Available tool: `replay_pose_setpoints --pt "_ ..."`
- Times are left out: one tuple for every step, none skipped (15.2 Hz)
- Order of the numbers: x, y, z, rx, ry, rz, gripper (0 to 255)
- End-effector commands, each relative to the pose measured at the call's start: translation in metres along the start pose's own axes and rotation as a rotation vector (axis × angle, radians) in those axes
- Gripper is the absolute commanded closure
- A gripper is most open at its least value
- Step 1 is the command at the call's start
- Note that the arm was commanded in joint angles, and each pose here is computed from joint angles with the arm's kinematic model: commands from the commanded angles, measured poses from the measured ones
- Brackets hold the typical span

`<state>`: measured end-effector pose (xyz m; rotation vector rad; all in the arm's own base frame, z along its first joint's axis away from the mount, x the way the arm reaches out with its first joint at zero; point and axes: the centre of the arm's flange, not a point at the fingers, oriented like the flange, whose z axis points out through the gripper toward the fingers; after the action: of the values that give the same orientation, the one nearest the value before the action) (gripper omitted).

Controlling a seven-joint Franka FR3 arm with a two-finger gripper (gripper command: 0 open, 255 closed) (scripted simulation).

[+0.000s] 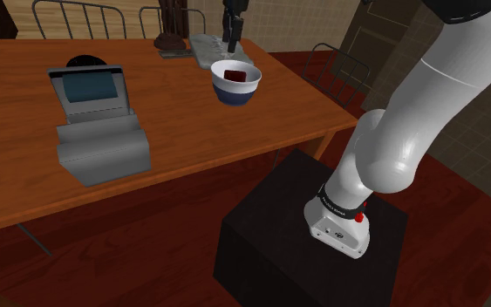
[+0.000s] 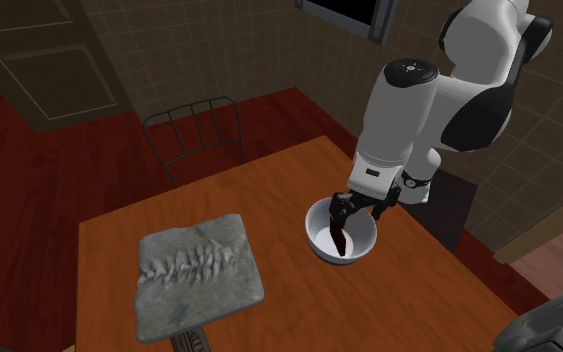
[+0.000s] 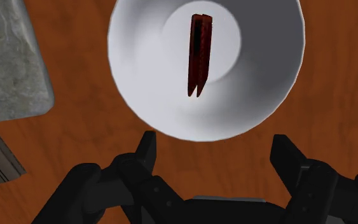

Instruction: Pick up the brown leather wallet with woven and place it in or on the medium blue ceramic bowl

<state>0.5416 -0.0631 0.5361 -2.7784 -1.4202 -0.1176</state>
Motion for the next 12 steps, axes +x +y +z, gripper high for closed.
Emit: replay_pose_setpoints --pt "0.0 0.0 0.0 0.0 0.0 0.0 0" --pt "0.0 0.0 0.0 0.0 0.0 0.0 0" --pt "0.0 0.0 -0.013 0.0 0.0 0.0 0" --pt "0.0 0.0 -0.026 0.0 0.0 0.0 0" --pt "0.0 0.0 -0.04 0.0 0.0 0.0 0" --pt "0.0 0.0 -0.05 0.0 0.0 0.0 0" --pt "0.0 0.0 -0.05 0.0 0.0 0.0 0" --pt "0.0 0.0 -0.05 0.0 0.0 0.0 0" --pt "0.0 0.0 -0.05 0.0 0.0 0.0 0" --pt "0.0 0.0 -0.05 0.0 0.0 0.0 0" --pt "0.0 0.0 -0.05 0.0 0.0 0.0 0" --pt "0.0 0.0 -0.05 0.0 0.0 0.0 0"
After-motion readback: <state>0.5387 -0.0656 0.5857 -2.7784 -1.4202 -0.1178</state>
